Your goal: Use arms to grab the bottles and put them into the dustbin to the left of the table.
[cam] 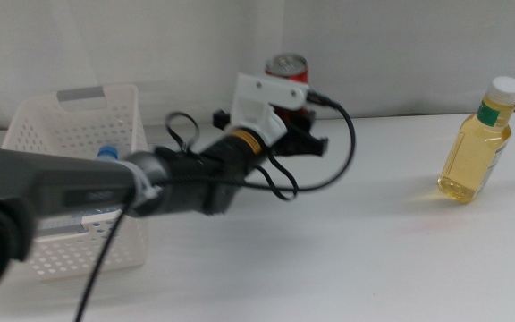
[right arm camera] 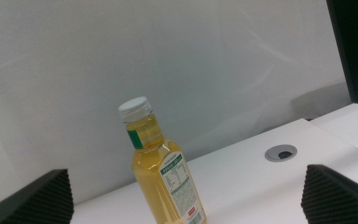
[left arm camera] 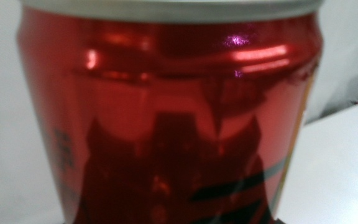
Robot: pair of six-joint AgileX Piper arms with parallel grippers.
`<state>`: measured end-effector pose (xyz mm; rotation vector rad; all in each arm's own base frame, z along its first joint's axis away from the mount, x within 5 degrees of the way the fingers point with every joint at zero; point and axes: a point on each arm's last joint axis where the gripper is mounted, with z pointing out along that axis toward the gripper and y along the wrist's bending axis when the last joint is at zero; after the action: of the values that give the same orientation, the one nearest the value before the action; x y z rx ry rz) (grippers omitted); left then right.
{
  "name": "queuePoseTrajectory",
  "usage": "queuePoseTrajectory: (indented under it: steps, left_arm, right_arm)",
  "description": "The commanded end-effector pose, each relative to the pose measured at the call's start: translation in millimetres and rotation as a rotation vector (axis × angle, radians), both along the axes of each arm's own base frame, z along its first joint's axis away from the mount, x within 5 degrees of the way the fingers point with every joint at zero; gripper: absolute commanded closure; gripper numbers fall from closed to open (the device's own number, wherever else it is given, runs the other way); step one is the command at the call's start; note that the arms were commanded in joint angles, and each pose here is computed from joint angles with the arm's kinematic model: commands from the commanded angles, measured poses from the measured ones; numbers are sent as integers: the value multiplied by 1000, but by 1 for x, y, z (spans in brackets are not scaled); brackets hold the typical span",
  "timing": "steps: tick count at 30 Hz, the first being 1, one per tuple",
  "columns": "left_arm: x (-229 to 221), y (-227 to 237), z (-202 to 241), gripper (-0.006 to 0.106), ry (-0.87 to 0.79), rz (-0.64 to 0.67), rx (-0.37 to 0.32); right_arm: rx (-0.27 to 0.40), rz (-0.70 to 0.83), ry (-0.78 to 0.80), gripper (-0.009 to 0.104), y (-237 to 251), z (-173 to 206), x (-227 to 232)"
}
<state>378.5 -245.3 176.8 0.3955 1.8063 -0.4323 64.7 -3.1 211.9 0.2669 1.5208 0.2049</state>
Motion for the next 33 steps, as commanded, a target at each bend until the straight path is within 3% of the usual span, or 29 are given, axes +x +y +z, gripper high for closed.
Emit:
queuePoseTrajectory:
  steps: [1, 8, 33]
  left_arm:
    - [2, 11, 29, 103, -56, 29, -29]
    - [2, 43, 72, 103, -65, 63, 26]
    - [-39, 185, 180, 103, 73, 305, 95]
  right_arm:
    - [-9, -4, 32, -8, 0, -13, 0]
    - [-9, -4, 32, -8, 0, -13, 0]
    - [-9, -4, 31, -8, 0, -13, 0]
